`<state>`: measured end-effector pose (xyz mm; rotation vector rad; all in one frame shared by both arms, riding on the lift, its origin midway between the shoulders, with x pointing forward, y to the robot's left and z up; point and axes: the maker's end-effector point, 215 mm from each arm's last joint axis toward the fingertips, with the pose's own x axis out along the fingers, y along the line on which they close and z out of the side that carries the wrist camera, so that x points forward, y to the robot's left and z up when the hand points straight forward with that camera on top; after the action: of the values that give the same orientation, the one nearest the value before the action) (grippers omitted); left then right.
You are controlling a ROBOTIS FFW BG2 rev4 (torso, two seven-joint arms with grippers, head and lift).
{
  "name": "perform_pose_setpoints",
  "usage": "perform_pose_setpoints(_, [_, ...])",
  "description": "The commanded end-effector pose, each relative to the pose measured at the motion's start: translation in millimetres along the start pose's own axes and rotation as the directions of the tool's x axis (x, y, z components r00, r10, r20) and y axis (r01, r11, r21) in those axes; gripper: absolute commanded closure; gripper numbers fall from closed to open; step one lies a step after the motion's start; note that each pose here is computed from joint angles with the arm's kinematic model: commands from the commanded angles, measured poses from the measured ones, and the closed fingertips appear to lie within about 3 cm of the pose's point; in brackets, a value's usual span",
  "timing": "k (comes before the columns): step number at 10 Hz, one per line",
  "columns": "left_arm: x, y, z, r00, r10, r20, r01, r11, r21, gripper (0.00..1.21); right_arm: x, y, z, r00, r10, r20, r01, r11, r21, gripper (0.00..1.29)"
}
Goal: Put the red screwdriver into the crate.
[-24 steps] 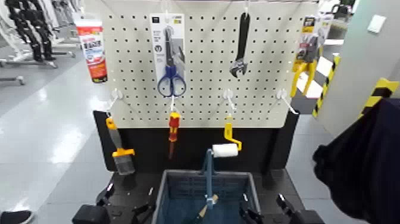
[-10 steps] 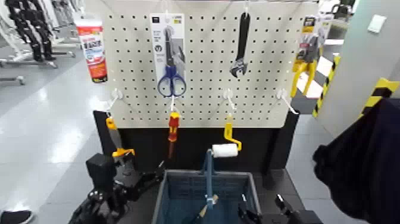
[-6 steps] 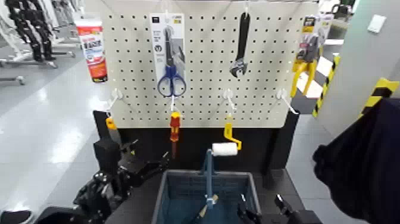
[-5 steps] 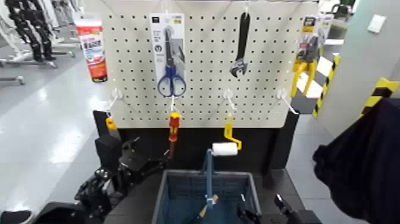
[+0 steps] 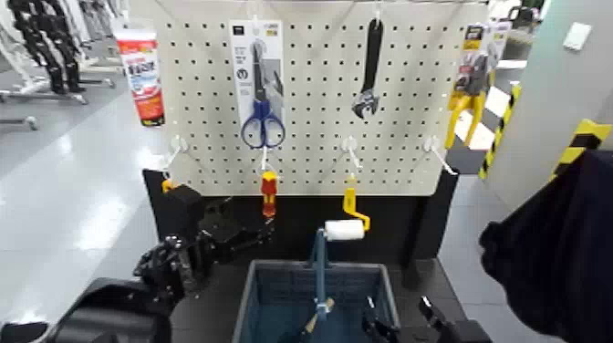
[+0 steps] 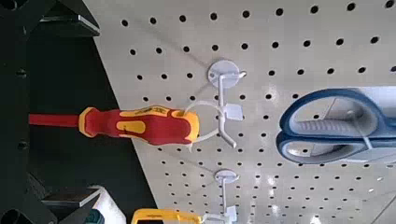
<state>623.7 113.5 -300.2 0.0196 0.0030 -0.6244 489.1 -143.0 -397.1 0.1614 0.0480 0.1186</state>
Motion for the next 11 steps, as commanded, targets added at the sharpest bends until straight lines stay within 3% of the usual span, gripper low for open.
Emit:
perform_pose_setpoints(1, [10.9,-1.2,-2.0,1.000,-0.025,-0.007,0.025,1.000,-0.013,0.10,0.9,1.7,0.4,1.000,0.003,0.001,-0.003,1.000,0.000,0.14])
perform_pose_setpoints(10, [36.3,-9.2,7.1,0.991,-0.134,0.015,0.135,0.990,-0.047,0.12,2.4,4.4,-0.5,1.000,0.009,-0.001,-0.009,1.000,-0.001,0.14])
perform_pose_setpoints(11, [37.8,-12.3,5.1,0.988,-0.155,0.007,0.155,0.987,-0.053,0.39,2.8,3.9,-0.2,1.000,0.009,0.001,-0.009,1.000,-0.003,0.14])
